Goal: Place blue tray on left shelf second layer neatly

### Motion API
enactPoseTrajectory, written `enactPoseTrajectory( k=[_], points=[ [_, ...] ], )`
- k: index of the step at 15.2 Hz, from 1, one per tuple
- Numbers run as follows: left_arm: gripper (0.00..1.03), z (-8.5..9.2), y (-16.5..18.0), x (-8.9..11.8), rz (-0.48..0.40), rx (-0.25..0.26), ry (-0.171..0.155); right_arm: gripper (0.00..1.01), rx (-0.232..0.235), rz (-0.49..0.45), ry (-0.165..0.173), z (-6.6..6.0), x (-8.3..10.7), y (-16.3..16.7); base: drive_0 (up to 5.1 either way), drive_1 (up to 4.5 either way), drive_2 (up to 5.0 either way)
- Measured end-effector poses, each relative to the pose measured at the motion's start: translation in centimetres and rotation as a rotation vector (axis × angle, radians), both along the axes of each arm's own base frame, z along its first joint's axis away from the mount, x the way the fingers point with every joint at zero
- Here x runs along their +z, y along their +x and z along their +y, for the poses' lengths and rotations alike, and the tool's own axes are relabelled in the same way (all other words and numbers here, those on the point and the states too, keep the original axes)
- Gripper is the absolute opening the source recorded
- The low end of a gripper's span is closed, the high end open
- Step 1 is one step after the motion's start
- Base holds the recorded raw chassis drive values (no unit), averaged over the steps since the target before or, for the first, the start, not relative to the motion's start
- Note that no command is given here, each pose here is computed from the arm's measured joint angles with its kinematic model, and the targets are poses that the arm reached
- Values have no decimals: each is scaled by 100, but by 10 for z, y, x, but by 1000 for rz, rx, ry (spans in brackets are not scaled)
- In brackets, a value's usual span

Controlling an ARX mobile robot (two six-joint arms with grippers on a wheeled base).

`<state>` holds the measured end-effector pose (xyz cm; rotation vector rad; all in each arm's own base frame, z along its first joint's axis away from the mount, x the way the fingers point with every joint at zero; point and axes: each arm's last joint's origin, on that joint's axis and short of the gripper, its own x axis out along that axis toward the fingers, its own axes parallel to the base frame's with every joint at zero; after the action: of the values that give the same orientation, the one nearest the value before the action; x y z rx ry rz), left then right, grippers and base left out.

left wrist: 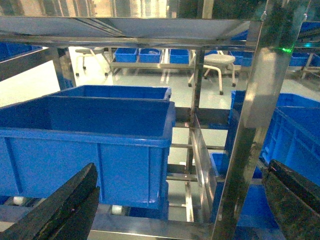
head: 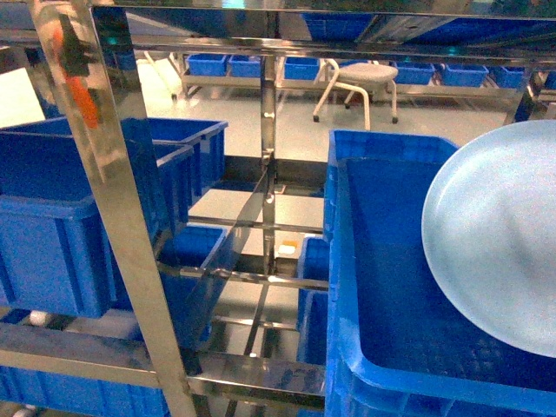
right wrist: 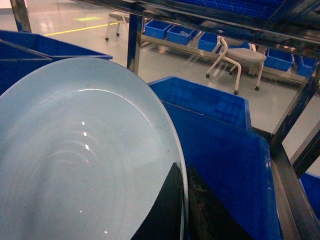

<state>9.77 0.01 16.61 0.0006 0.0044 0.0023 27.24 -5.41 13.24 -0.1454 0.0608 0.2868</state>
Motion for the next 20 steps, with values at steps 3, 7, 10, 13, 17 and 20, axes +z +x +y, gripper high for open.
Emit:
enactPoseTrajectory(
  k=[3,7,10,13,17,20],
  points=[
    [98,0,0,0,0,0,0,2,-1,38,-18,-1,-14,5,0,0,0],
    [98,0,0,0,0,0,0,2,5,55,-40,5,-27,9,0,0,0],
    [98,0,0,0,0,0,0,2,9,68,-48,5,-32,16,0,0,0],
    [98,0,0,0,0,0,0,2,-5,75,-55,-2,-35,19,0,0,0],
    [98,0,0,0,0,0,0,17,4,69,-67,-4,-35,22,0,0,0],
    [98,0,0,0,0,0,0,53,6,71,-58,-4,-35,21,0,0,0]
  ],
)
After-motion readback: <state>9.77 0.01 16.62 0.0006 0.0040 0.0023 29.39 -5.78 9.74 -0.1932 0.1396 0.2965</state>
